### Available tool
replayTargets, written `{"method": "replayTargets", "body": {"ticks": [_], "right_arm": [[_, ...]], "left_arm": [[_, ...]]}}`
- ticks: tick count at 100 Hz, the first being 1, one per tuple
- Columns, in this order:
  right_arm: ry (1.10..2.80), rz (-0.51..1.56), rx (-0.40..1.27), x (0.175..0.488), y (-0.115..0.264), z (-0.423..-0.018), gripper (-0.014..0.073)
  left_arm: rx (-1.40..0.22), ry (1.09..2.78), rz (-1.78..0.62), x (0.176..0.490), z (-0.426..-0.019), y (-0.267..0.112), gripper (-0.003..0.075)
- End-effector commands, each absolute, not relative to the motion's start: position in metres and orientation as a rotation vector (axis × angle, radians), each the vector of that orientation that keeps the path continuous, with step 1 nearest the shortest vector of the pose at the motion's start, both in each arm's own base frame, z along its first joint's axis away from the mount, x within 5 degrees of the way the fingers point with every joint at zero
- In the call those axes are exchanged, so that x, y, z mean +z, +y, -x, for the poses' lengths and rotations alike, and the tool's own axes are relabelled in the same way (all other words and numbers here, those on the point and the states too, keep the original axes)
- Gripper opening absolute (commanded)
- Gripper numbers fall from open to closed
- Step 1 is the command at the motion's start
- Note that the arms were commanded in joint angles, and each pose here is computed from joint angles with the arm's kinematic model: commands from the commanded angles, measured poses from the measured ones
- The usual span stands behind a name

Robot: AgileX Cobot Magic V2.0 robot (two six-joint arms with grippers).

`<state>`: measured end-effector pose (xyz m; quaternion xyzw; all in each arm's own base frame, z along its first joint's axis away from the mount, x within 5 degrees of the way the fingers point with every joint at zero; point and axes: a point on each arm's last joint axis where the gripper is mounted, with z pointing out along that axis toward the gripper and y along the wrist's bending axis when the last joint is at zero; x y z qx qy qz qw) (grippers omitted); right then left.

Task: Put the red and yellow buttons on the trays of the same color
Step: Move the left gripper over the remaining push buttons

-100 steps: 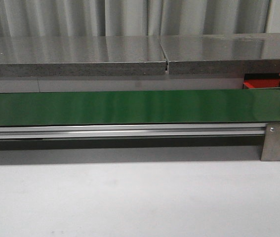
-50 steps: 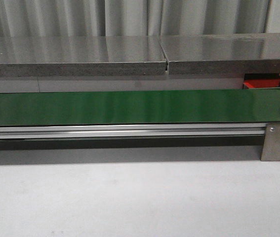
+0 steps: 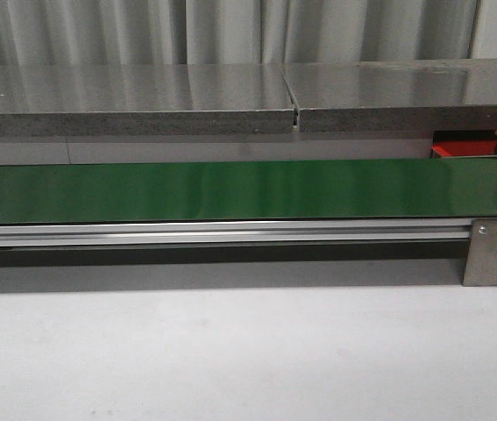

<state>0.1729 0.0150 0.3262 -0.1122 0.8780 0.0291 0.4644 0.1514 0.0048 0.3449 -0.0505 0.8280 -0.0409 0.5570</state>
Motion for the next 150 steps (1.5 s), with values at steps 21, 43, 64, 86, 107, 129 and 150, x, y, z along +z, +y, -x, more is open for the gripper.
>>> {"method": "replayTargets", "body": {"ticks": [21,43,64,86,107,129,150], "right_arm": [[2.063,0.265,0.048,0.341,0.014,-0.173,-0.0068],[2.063,0.265,0.048,0.341,0.014,-0.173,-0.0068],[2.063,0.265,0.048,0.341,0.014,-0.173,-0.0068],[2.063,0.265,0.048,0.341,0.014,-0.173,-0.0068],[2.063,0.265,0.048,0.341,0.014,-0.173,-0.0068],[2.063,0.265,0.048,0.341,0.014,-0.173,-0.0068],[2.063,0.265,0.048,0.341,0.014,-0.173,-0.0068]], "left_arm": [[-0.07,1.944,0.428,0.387,-0.233,0.06,0.0671],[-0.088,2.08,0.56,0.367,-0.29,0.101,0.0671],[-0.132,2.171,0.636,0.341,-0.335,0.127,0.0671],[-0.217,2.197,0.757,0.311,-0.367,0.154,0.0671],[-0.278,2.203,0.838,0.286,-0.389,0.172,0.0671],[-0.279,2.218,0.861,0.265,-0.406,0.184,0.0671],[-0.277,2.197,0.879,0.256,-0.421,0.192,0.0671]]}}
